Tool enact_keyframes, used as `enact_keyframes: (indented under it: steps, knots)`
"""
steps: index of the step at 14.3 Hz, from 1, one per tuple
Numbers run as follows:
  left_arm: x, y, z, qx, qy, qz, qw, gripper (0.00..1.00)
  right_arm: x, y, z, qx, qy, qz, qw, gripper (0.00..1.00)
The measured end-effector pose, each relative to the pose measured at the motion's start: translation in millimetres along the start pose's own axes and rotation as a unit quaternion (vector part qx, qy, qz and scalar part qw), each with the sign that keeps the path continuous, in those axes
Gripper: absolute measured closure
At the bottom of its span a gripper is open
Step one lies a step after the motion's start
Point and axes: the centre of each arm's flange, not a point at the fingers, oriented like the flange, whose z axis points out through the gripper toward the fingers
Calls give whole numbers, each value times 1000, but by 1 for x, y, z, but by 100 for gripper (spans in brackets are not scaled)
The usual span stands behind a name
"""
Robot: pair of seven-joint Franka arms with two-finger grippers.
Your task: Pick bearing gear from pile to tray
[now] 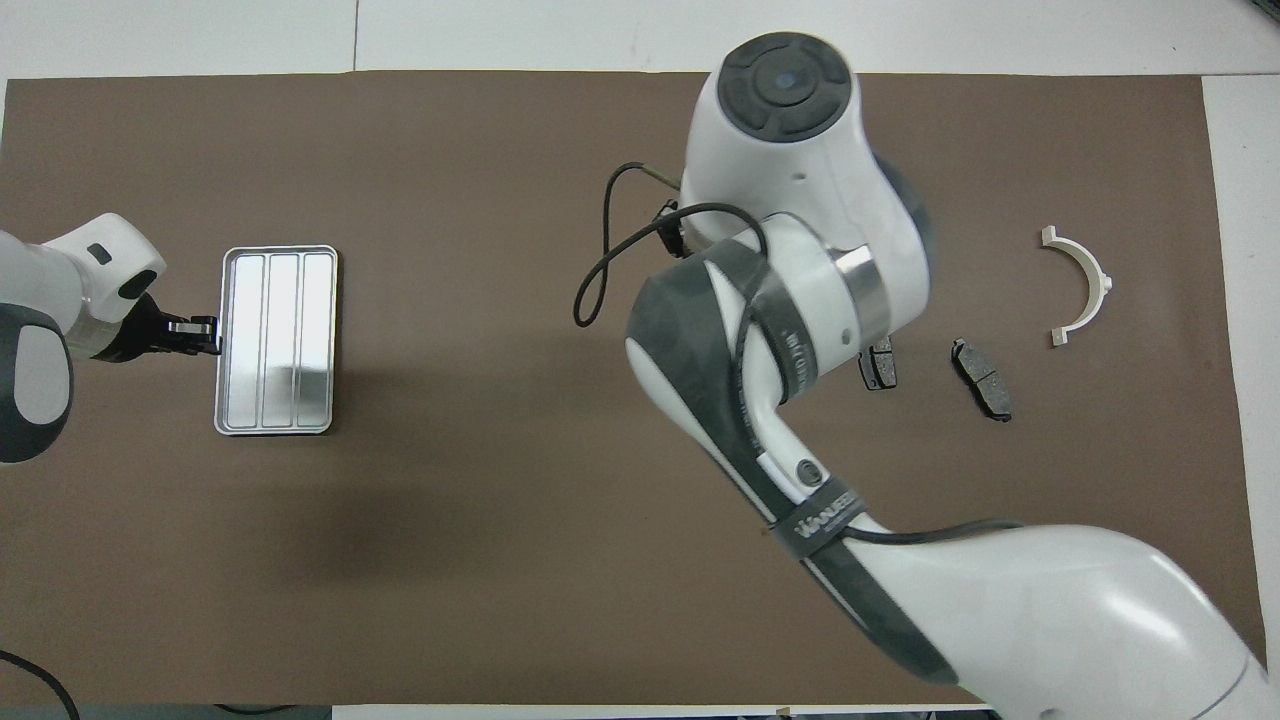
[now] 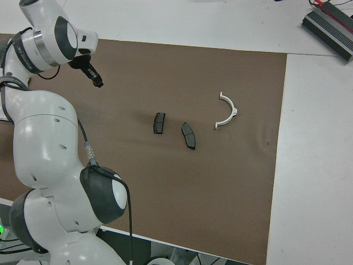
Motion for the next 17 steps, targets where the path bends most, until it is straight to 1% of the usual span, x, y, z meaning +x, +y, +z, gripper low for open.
enact_keyframes:
  steps: [3, 5, 6, 9, 11, 13, 15, 17]
  knots:
    - [-12, 18, 14, 1, -2, -14, 1000, 76, -59, -35, 41, 21, 6, 33, 999, 64]
    - [-16, 25, 26, 1, 2, -22, 1000, 76, -83, -55, 83, 33, 11, 47, 998, 64]
    - [-19, 28, 32, 1, 4, -25, 1000, 76, -88, -62, 104, 38, 14, 51, 998, 64]
    - [-24, 35, 43, 1, 10, -29, 1000, 76, -82, -72, 144, 56, 20, 63, 996, 64]
    - [-26, 37, 51, 1, 15, -32, 999, 76, -77, -71, 152, 62, 22, 66, 996, 64]
    - [-30, 39, 63, 1, 21, -32, 999, 76, -77, -70, 162, 76, 24, 65, 995, 64]
    - [-33, 43, 73, 0, 21, -30, 999, 76, -78, -66, 176, 80, 26, 63, 994, 64]
    - [-34, 45, 79, 0, 19, -30, 999, 76, -78, -65, 176, 81, 27, 63, 994, 64]
